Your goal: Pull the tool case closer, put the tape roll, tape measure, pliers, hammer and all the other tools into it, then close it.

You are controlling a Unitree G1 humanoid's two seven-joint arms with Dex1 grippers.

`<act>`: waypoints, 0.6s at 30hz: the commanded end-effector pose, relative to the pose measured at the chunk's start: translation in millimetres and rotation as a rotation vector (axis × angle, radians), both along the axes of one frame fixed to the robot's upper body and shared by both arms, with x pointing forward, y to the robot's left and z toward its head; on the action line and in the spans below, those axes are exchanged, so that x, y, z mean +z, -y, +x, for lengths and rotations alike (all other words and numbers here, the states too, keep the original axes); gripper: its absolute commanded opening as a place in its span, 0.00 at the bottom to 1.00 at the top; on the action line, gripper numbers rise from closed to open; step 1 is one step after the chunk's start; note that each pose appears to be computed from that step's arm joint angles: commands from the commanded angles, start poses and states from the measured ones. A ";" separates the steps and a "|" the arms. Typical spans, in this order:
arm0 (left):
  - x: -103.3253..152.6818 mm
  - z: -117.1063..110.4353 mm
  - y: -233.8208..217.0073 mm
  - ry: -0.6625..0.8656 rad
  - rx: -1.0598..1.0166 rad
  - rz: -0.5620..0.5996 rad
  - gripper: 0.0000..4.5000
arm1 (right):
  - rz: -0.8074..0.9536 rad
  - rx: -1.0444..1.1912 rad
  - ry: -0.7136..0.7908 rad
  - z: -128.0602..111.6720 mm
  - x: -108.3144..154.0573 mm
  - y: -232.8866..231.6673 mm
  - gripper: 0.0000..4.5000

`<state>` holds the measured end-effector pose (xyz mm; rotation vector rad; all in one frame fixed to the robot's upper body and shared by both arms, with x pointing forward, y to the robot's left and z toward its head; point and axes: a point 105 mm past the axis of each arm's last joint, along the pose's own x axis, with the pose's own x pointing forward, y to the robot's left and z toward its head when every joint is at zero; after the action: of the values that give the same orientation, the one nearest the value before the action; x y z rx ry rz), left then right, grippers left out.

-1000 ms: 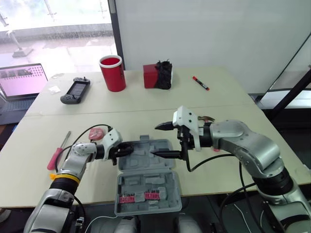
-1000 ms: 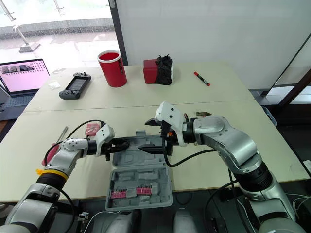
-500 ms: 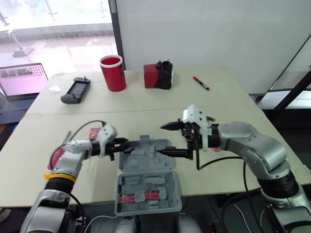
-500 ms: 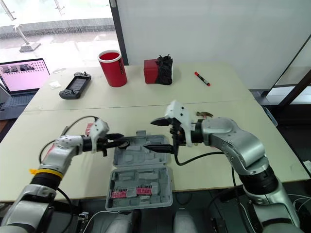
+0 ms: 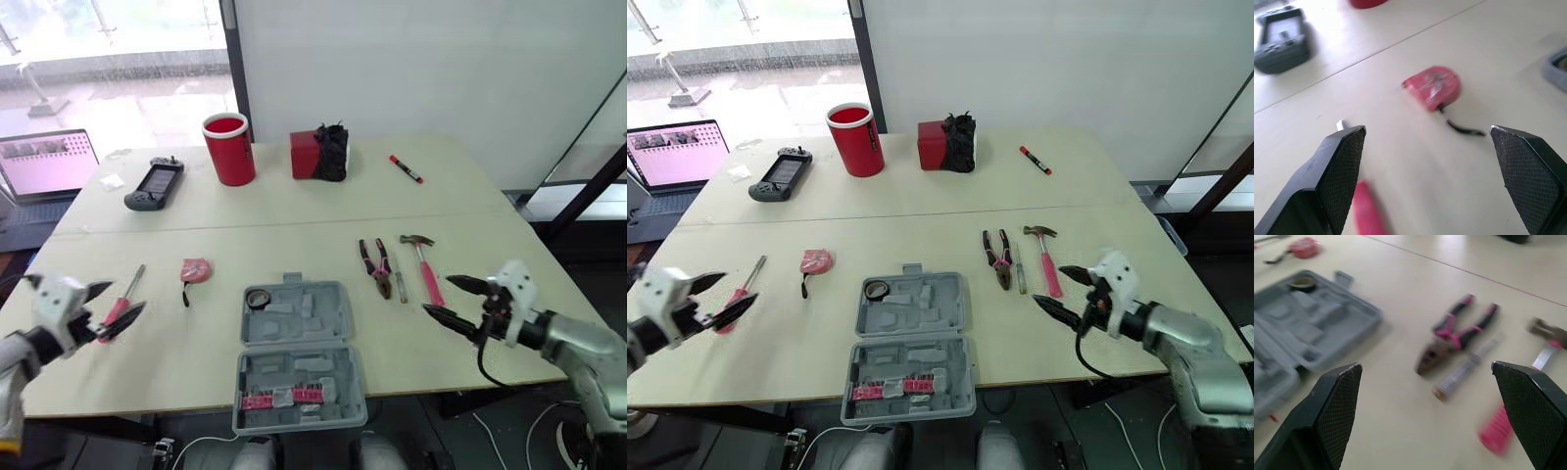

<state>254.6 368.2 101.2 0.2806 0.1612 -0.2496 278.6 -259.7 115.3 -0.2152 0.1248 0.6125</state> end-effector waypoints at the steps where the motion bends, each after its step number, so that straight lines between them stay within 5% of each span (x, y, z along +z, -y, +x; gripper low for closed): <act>1: -5.6 -25.3 -29.5 0.038 0.186 -0.013 0.98 | -0.029 -0.103 0.097 -12.5 -4.2 30.2 1.00; 6: -17.1 -58.0 -39.7 0.072 0.305 -0.077 0.98 | 0.044 -0.203 0.078 -30.2 -25.6 52.1 1.00; 18: -19.8 -49.8 -14.8 0.057 0.236 -0.075 0.98 | 0.117 -0.072 0.001 -0.4 -1.9 7.0 1.00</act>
<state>200.7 389.5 73.7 0.1690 0.1474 0.0093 269.3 -284.8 95.2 -0.0888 0.1025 0.4877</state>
